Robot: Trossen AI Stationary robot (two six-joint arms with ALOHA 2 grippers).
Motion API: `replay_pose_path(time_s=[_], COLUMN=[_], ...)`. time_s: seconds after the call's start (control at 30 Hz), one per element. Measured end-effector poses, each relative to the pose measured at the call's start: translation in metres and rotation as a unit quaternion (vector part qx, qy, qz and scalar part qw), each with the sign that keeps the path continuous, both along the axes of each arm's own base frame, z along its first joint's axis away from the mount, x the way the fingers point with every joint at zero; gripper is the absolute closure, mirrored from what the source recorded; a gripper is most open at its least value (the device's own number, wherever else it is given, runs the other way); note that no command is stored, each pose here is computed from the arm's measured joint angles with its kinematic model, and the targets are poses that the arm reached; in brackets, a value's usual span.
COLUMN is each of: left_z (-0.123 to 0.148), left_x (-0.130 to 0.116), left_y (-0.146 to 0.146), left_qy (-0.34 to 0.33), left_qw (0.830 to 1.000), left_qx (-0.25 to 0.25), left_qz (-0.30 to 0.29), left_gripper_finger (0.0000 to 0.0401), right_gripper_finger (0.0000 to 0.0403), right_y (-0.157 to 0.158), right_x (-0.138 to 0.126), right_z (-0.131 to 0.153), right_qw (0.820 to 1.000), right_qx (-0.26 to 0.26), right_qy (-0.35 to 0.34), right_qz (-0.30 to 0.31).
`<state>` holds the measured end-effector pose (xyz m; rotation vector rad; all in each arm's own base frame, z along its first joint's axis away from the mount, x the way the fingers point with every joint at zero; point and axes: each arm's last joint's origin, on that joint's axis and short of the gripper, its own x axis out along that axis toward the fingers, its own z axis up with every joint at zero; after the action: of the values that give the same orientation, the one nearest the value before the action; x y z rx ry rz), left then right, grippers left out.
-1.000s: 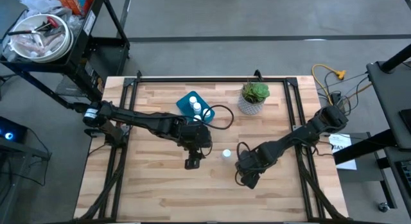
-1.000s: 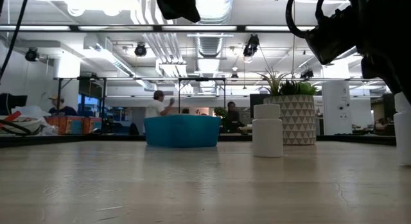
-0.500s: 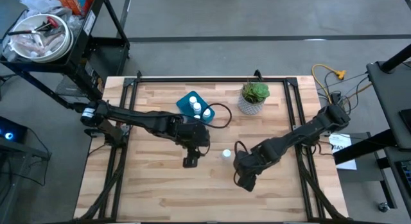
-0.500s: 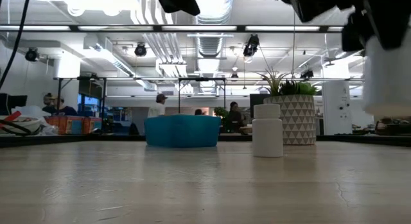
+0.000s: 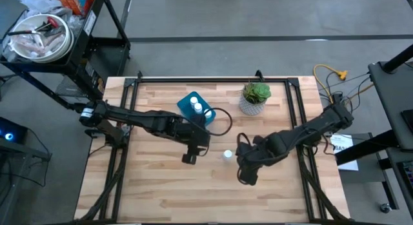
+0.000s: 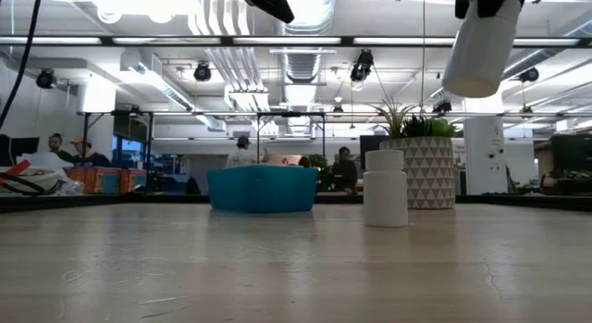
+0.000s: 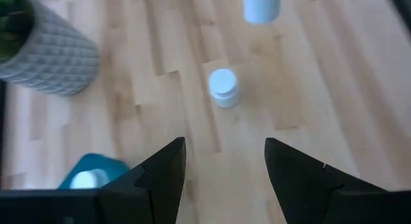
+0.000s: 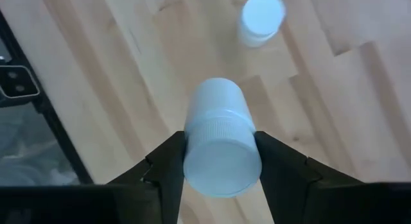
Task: Pick and place pill bottles into a basket
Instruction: Put the white pill bottle into the dark blue bin
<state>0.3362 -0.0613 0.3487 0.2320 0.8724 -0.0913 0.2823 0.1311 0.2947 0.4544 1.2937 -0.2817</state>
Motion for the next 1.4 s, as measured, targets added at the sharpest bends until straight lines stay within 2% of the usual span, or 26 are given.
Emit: replay_pose_path(time_s=[0.3, 0.57, 0.8, 1.07, 1.23, 1.4], left_z=[0.003, 0.023, 0.053, 0.08, 0.086, 0.091], left_x=[-0.001, -0.007, -0.013, -0.016, -0.018, -0.017], left_y=[0.003, 0.008, 0.011, 0.012, 0.012, 0.012], left_qy=[-0.01, -0.066, -0.162, -0.252, -0.269, -0.292], left_qw=[0.999, 0.99, 0.968, 0.937, 0.928, 0.923], left_qx=[0.026, 0.123, 0.192, 0.24, 0.256, 0.252], left_qz=[0.019, 0.003, -0.016, -0.036, -0.031, -0.022], left_gripper_finger=[0.0205, 0.0205, 0.0205, 0.0205, 0.0205, 0.0205], right_gripper_finger=[0.0244, 0.0243, 0.0247, 0.0247, 0.0246, 0.0247], right_y=[-0.019, -0.039, -0.054, -0.066, -0.07, -0.071], right_x=[-0.018, -0.041, -0.061, -0.082, -0.086, -0.08], right_z=[0.03, 0.066, 0.101, 0.137, 0.143, 0.141], right_qw=[0.998, 0.986, 0.958, 0.907, 0.895, 0.89], right_qx=[-0.007, -0.01, -0.004, -0.003, -0.012, -0.056], right_qy=[-0.057, -0.154, -0.274, -0.412, -0.434, -0.437], right_qz=[-0.024, -0.058, -0.083, -0.091, -0.105, -0.119])
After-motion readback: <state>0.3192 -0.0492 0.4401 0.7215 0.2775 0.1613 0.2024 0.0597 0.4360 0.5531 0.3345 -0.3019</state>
